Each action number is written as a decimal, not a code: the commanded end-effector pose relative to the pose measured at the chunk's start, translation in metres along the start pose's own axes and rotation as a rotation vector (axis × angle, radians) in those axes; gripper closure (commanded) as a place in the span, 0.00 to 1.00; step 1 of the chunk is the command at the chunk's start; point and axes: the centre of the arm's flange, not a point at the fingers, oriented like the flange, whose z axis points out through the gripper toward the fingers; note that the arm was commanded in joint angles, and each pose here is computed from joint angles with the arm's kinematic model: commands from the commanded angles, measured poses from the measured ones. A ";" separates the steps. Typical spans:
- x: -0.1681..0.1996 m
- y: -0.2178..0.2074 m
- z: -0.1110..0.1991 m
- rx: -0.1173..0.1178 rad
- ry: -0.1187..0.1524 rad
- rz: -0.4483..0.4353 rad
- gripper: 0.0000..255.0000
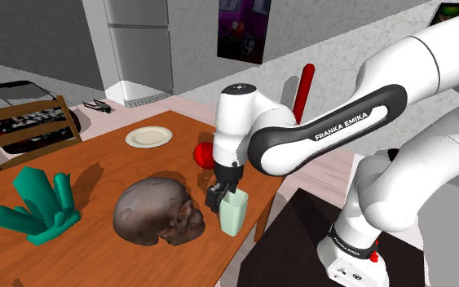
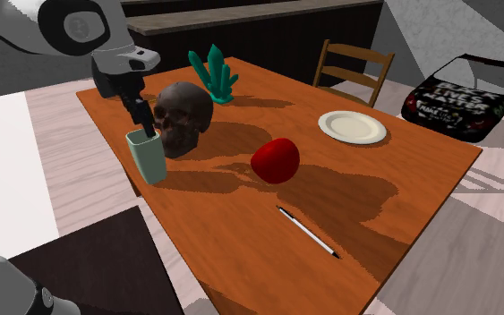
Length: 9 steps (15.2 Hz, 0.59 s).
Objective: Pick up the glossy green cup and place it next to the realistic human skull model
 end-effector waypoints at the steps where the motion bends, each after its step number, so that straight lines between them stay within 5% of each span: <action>1: 0.000 0.001 -0.021 0.000 0.000 0.000 0.00; 3: 0.000 0.001 -0.044 0.000 0.000 0.000 0.00; 9: 0.000 0.001 -0.044 0.000 0.000 0.000 0.00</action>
